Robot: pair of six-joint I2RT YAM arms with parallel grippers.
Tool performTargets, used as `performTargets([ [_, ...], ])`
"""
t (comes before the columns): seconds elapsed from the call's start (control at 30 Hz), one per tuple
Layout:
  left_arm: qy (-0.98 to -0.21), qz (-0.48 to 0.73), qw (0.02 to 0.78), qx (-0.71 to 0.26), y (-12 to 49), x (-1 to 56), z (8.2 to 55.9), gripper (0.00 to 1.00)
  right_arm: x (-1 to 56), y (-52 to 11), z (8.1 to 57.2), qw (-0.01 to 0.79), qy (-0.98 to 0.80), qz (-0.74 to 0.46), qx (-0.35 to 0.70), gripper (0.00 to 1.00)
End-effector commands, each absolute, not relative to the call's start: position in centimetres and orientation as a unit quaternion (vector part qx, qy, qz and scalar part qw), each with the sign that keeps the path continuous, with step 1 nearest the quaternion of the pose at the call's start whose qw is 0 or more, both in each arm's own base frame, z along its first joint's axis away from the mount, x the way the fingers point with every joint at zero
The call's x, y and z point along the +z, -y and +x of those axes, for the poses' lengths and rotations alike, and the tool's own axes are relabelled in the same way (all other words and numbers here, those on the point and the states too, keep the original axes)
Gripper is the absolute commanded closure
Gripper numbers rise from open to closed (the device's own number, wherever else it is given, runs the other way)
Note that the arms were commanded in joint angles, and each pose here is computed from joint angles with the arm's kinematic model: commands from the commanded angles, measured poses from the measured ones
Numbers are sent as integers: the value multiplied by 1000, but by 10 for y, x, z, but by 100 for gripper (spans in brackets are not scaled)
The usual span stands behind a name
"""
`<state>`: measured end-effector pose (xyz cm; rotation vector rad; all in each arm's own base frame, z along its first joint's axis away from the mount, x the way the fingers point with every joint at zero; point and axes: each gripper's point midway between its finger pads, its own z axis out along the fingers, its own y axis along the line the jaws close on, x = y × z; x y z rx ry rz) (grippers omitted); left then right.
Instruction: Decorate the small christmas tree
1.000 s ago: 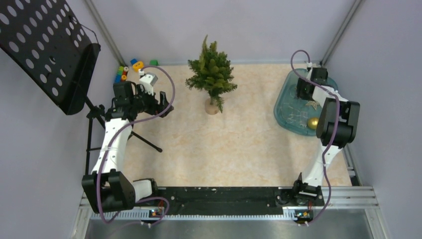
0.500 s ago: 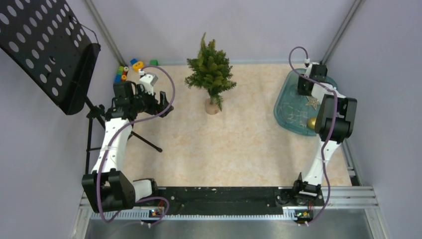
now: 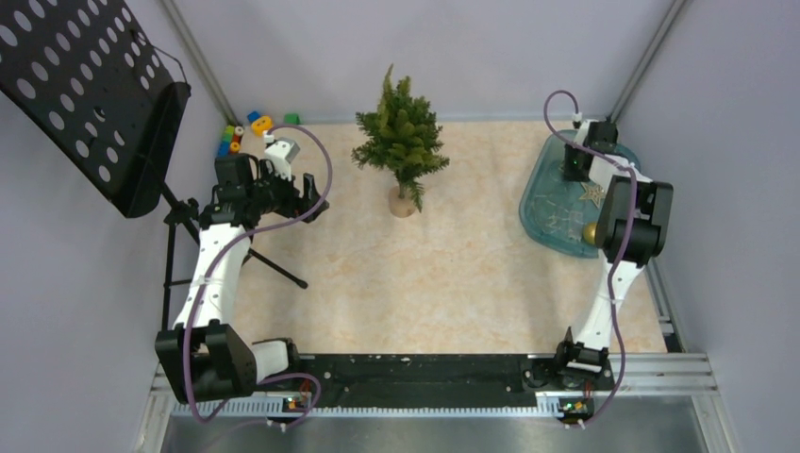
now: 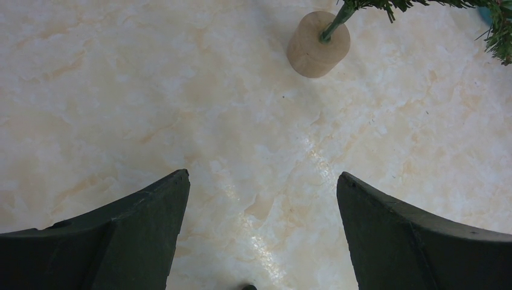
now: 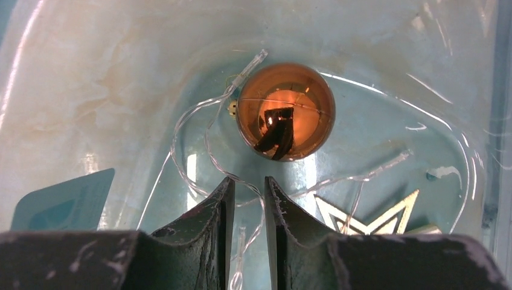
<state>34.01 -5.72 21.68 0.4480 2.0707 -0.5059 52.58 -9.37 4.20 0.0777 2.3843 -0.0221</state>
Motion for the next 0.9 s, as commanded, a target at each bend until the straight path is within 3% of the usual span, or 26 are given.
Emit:
performTargets([
  [0.0, -824, 204, 488, -204, 61, 238, 341, 4, 50, 100, 540, 376, -926, 19, -14, 76],
  [0.17, -824, 205, 486, -209, 62, 236, 341, 4, 66, 101, 542, 389, -921, 15, -17, 100],
  [0.3, -823, 205, 487, -208, 62, 238, 342, 4, 114, 96, 542, 435, -900, 15, -13, 100],
  [0.5, -823, 207, 491, -198, 59, 244, 341, 4, 229, 79, 529, 559, -829, 18, 3, 100],
  [0.87, -818, 221, 501, -176, 56, 271, 331, 3, 424, 43, 457, 722, -691, -1, 41, 100],
])
